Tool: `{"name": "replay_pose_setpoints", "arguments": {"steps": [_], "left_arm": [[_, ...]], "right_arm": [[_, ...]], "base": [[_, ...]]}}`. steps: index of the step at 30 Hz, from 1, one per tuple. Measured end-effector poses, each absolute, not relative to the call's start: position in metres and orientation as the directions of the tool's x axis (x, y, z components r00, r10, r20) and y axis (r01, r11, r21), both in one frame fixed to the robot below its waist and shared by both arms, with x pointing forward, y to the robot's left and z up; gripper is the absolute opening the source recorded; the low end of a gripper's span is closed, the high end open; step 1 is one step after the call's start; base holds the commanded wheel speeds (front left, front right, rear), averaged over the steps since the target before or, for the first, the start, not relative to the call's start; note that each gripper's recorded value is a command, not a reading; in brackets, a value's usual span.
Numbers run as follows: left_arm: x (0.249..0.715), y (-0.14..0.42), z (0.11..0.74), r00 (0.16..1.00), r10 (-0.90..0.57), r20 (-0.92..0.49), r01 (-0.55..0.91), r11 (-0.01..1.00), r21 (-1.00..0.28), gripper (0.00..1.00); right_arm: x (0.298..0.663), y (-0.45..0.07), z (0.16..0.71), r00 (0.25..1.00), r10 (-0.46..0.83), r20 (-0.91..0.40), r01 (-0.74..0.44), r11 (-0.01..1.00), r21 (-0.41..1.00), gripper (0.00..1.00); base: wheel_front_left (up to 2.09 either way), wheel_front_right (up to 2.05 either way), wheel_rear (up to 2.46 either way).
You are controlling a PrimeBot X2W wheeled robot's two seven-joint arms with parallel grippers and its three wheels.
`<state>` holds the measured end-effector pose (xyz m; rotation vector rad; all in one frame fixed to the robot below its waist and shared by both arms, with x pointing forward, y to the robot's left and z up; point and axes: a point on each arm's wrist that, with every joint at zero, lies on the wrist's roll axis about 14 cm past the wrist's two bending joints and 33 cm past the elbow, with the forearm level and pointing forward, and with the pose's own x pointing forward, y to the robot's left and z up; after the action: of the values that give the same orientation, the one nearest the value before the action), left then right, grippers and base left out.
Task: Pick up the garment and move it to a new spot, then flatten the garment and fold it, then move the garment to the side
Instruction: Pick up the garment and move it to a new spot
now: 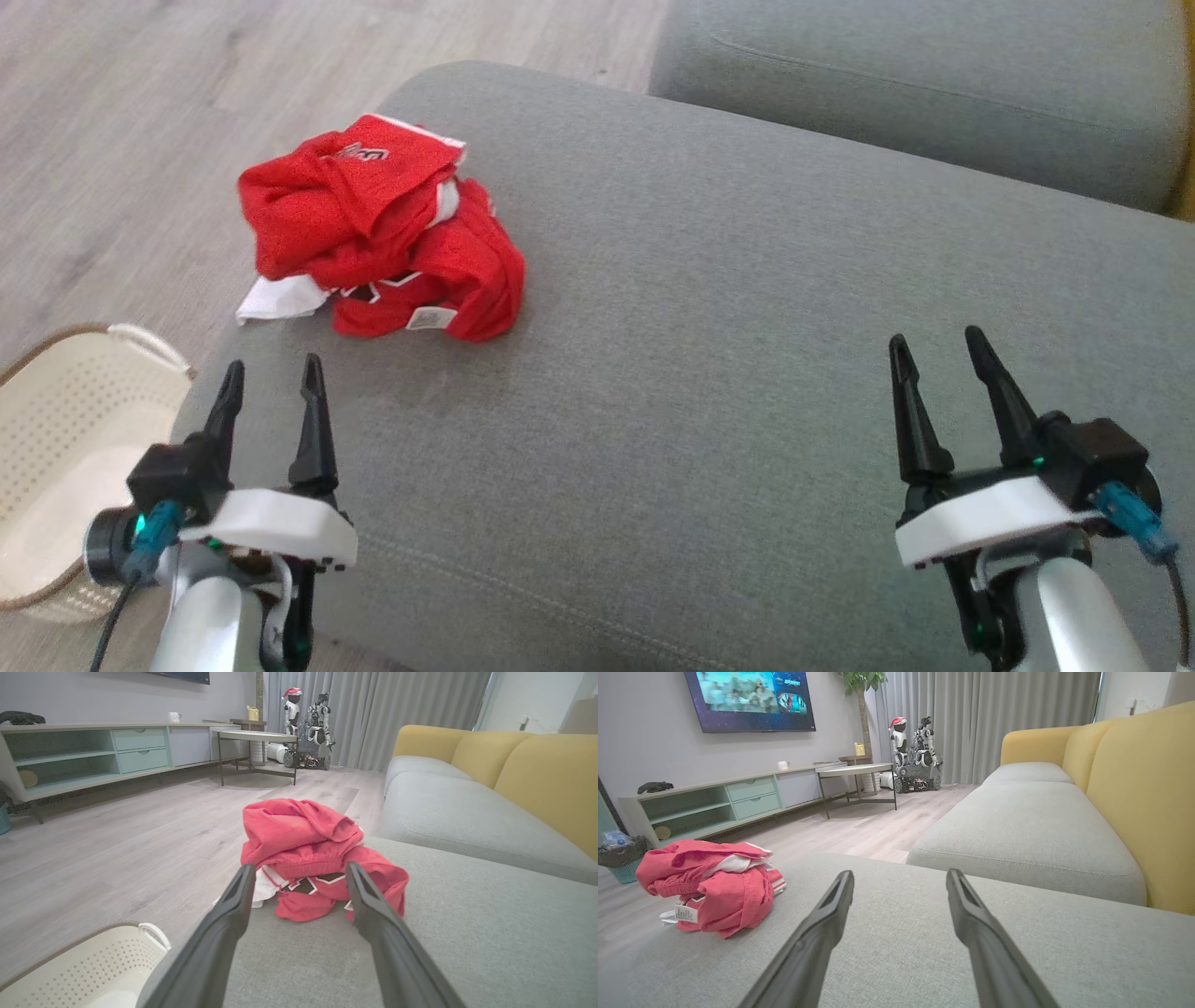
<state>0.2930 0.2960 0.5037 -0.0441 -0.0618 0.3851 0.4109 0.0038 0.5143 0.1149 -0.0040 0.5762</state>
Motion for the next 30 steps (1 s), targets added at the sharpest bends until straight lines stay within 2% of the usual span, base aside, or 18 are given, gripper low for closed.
{"name": "replay_pose_setpoints", "arguments": {"steps": [22,26,30], "left_arm": [[0.287,0.305,0.500,0.912,0.409,0.036,-0.407,0.912,-0.050,1.00],[0.296,0.306,0.502,0.912,0.407,0.040,-0.406,0.913,-0.044,1.00],[0.327,0.309,0.524,0.919,0.381,0.097,-0.380,0.924,-0.031,1.00]], "right_arm": [[0.411,0.014,0.506,0.823,0.568,0.012,-0.565,0.815,0.128,1.00],[0.415,0.012,0.501,0.826,0.564,-0.002,-0.559,0.818,0.136,1.00],[0.423,0.009,0.492,0.830,0.558,-0.030,-0.549,0.824,0.139,1.00]], "base": [[0.00,0.00,0.00],[0.00,0.00,0.00],[0.00,0.00,0.00]]}}
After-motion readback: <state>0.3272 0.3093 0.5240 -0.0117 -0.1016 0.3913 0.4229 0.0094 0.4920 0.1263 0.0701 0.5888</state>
